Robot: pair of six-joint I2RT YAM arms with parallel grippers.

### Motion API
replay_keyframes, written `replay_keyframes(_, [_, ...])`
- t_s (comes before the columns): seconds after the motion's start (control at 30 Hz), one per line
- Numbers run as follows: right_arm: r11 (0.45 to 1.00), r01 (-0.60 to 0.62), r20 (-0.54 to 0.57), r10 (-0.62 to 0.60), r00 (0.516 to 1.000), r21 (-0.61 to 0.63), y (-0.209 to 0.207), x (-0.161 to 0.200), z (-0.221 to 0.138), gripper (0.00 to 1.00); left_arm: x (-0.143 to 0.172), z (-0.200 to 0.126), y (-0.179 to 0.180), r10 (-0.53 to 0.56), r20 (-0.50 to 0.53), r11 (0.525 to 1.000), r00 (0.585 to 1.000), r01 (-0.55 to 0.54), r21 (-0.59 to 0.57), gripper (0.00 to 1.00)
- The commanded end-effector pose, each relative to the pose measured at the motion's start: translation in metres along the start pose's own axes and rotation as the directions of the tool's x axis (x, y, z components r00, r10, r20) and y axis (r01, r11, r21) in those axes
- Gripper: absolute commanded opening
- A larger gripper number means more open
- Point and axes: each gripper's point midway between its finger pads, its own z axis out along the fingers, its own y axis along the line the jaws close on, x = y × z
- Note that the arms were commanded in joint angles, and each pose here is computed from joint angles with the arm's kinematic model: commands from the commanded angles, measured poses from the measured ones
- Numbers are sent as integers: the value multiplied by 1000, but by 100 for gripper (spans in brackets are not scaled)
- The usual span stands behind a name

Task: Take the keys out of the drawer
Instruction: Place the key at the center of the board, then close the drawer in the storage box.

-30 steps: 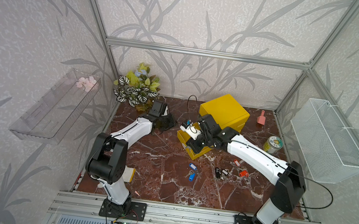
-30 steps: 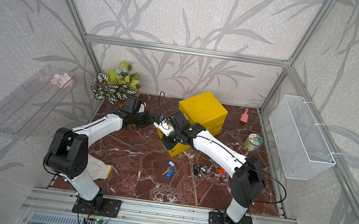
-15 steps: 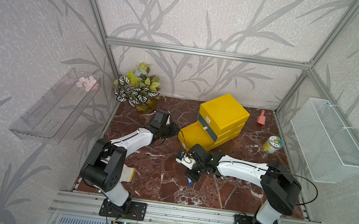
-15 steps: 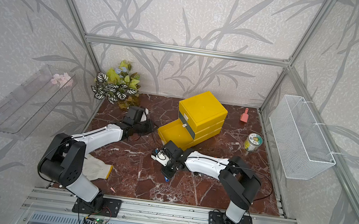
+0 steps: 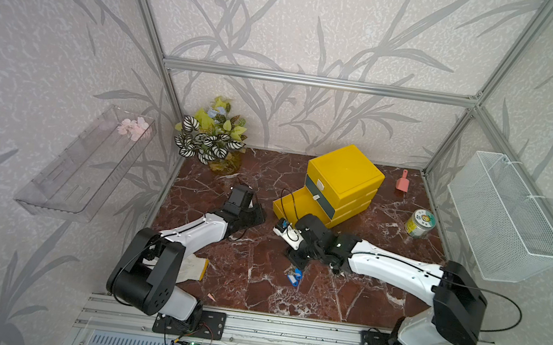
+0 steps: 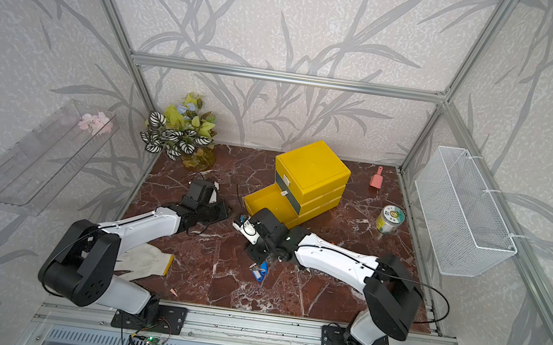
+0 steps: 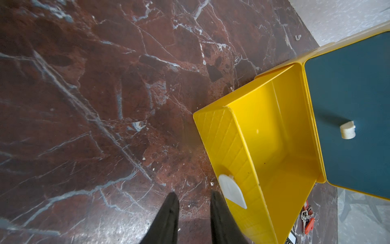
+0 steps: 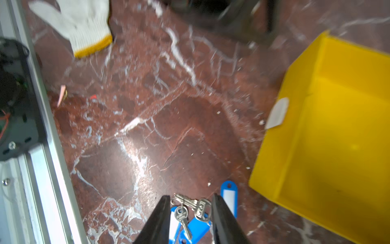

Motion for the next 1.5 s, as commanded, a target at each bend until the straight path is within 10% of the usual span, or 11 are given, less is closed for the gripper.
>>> replay_keyframes(0.0, [972,-106,219,59,974,208,-56,-57,-53,41,9,0,4,41,-16,999,999,-42,-10,27])
replay_keyframes(0.37, [669,-609,437,437,786,426,-248,-65,-148,66,30,27,-6,34,-136,997,990,-23,80,24])
replay_keyframes(0.67, [467,-696,437,550,712,546,-340,-36,-158,74,17,50,-34,51,-130,983,990,-27,180,24])
replay_keyframes(1.47, [574,-718,363,621,695,394,-324,-21,-105,73,1,130,-174,117,-129,886,985,-45,461,25])
